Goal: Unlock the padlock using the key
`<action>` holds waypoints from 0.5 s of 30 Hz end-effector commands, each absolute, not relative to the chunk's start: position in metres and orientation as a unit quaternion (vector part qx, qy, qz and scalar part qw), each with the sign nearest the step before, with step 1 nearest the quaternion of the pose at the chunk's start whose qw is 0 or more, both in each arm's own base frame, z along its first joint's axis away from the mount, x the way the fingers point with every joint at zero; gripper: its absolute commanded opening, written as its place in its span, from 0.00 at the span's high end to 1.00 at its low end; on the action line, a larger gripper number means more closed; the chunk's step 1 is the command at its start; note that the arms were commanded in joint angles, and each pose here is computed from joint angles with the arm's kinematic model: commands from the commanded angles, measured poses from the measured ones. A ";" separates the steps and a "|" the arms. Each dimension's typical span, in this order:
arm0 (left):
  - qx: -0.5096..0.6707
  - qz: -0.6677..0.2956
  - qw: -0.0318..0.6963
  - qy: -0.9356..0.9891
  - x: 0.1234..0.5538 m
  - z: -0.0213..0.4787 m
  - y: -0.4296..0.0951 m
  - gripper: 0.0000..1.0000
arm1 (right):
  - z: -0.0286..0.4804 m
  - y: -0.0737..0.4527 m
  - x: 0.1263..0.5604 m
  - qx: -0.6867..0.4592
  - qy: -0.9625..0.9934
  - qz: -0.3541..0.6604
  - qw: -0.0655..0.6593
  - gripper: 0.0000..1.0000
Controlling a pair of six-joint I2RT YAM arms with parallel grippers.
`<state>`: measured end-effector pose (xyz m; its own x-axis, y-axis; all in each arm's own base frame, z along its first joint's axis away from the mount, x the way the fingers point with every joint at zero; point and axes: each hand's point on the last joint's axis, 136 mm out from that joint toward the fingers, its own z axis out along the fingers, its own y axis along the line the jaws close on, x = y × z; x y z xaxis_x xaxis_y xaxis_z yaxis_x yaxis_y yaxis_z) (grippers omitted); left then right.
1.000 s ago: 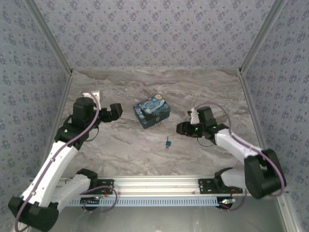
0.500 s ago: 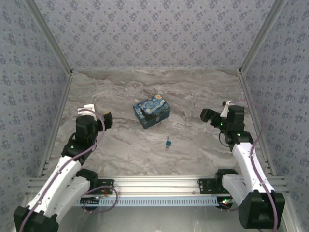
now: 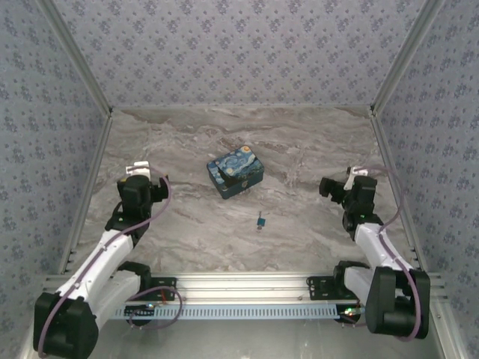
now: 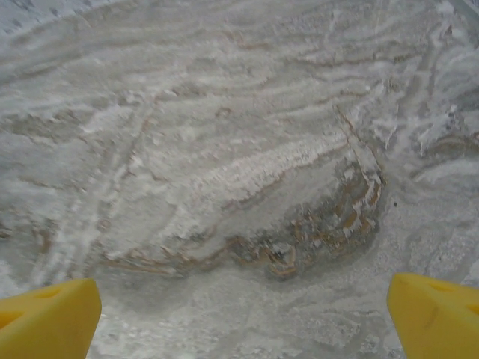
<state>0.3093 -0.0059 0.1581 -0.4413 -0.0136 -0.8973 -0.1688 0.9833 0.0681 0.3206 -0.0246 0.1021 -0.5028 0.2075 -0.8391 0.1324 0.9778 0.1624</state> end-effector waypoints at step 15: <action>-0.059 0.052 0.526 0.847 0.332 0.131 0.002 0.01 | 0.090 -0.028 0.372 0.037 0.813 0.003 0.581 0.00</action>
